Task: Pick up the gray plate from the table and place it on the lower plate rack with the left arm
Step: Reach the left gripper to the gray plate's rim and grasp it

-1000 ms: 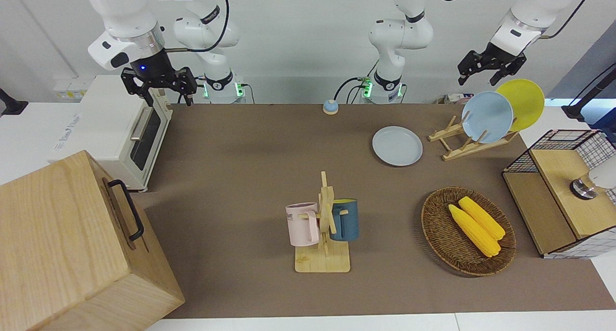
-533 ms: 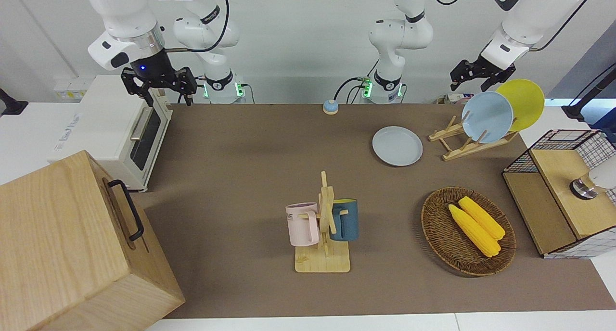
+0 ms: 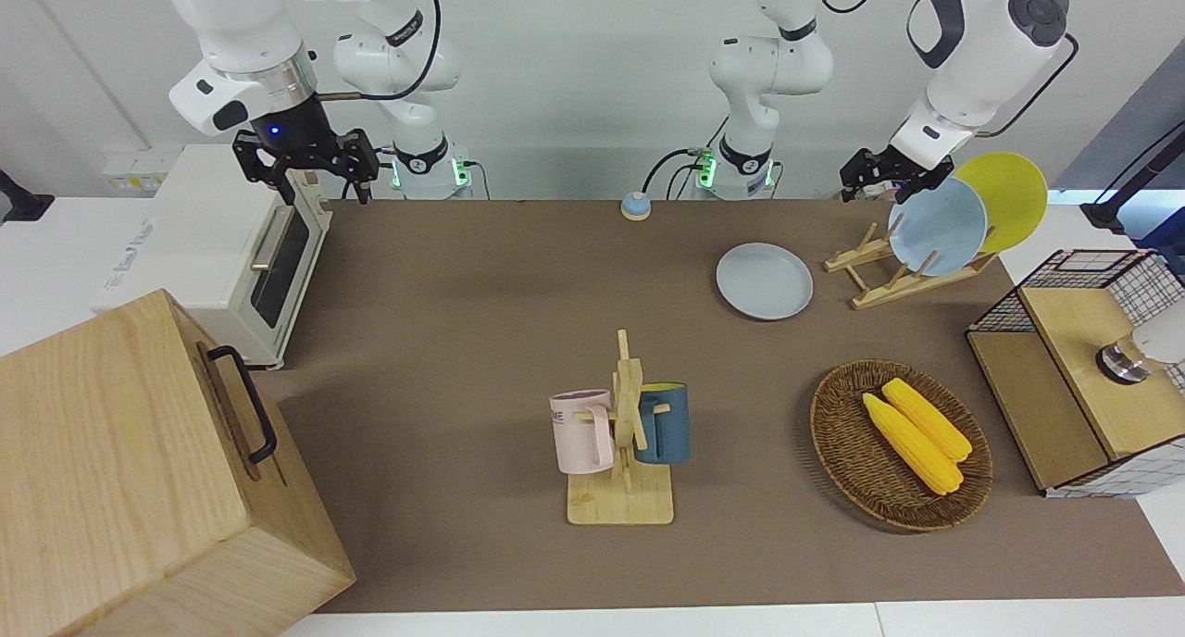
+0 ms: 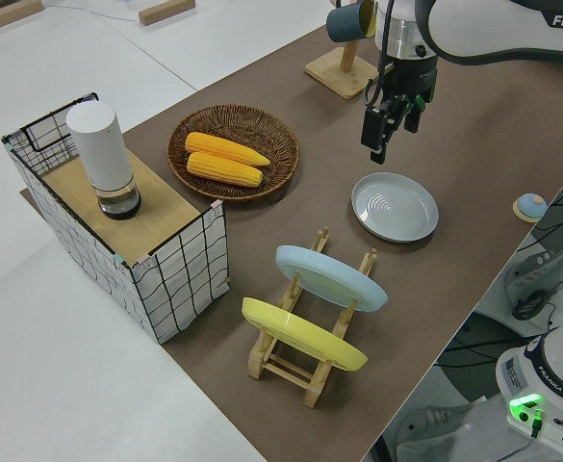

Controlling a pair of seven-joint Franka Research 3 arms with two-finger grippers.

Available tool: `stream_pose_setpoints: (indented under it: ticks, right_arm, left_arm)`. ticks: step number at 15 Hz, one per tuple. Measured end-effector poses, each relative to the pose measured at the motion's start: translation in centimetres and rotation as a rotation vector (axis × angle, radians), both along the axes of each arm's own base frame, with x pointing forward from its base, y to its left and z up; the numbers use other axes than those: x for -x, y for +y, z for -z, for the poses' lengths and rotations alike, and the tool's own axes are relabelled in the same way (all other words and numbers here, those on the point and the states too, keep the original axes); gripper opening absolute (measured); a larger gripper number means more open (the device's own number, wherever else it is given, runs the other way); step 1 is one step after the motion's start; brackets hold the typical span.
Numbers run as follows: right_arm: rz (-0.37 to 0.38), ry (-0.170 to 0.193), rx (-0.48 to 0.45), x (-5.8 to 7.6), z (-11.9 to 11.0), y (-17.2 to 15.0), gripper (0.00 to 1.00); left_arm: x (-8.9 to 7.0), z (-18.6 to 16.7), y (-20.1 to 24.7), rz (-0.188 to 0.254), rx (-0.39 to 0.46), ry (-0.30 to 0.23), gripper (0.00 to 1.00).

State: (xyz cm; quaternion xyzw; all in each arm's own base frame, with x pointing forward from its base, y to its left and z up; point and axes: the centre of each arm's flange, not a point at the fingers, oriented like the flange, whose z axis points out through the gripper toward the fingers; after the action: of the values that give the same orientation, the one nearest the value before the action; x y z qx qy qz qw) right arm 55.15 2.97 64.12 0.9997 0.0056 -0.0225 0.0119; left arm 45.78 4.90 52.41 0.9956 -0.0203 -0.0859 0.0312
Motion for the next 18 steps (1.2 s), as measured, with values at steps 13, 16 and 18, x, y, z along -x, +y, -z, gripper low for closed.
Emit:
stream_pose_setpoints:
  ticks: [13,16,18]
  right_arm:
    - [0.000,0.000,0.000,0.0,0.0,0.0,0.99]
    - [0.000,0.000,0.000,0.0,0.0,0.0,0.99]
    - [0.000,0.000,0.000,0.0,0.0,0.0,0.99]
  left_arm:
    - [2.4,12.0,-2.1,0.028,-0.004,-0.044,1.00]
    - [3.2,14.3,-2.4,0.031,-0.004,-0.062,1.00]
    - [3.8,15.8,-2.7,0.033,-0.005,-0.077,1.00]
